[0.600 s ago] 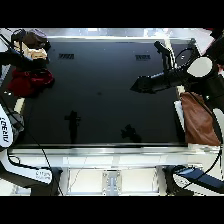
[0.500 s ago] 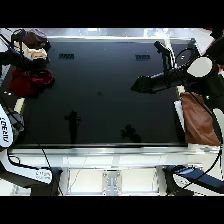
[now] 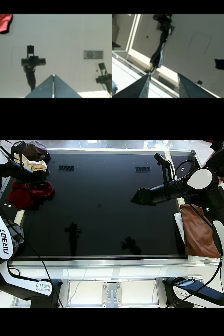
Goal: Fold the shirts.
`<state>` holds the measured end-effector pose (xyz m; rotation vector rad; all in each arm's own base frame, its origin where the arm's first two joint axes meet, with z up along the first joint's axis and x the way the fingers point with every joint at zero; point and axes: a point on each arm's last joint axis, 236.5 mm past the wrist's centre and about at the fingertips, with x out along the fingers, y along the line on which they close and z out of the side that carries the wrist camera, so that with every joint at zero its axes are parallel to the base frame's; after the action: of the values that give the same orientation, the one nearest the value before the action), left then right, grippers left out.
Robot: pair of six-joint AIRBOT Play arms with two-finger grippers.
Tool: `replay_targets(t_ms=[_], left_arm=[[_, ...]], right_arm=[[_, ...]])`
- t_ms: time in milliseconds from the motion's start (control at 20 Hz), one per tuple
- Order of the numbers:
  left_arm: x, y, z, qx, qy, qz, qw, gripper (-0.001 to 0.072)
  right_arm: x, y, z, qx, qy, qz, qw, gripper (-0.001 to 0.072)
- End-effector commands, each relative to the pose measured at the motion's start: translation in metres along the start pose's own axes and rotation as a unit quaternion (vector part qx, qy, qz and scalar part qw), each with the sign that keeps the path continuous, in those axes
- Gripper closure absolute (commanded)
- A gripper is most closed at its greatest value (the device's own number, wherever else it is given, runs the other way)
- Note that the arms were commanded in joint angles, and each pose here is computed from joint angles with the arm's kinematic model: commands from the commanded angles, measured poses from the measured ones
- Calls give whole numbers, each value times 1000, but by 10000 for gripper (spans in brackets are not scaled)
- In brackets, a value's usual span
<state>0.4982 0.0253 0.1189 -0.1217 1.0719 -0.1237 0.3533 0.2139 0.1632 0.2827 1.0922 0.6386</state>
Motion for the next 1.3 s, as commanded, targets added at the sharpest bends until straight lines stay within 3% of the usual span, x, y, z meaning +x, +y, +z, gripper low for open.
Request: replay_targets(t_ms=[0,250,350,400,450,500,600,900,1250], left_arm=[[0,0,0,0,0,0,1000,697],[3,5,12,3,-23,9,1000,696],[6,39,19,25,-34,77,996,668],[5,71,18,54,-24,143,988,512],[-3,111,12,58,-6,219,974,250],[-10,144,5,12,-2,266,964,141],[-11,191,-19,-89,10,288,954,126],[-7,315,-144,-242,151,315,905,125],[6,358,-220,-318,222,300,872,126]], right_arm=[[0,0,7,0,-15,0,1000,333],[-1,-1,26,-1,-54,-3,999,332],[-2,-4,31,-2,-66,-8,998,332],[-2,-5,34,-4,-71,-11,997,333],[-2,-5,34,-4,-73,-12,997,333],[-2,-5,34,-4,-72,-12,997,333],[-2,-6,34,-4,-72,-13,997,333],[-4,-15,40,-12,-83,-33,996,333],[-7,-16,56,-13,-118,-35,992,333]])
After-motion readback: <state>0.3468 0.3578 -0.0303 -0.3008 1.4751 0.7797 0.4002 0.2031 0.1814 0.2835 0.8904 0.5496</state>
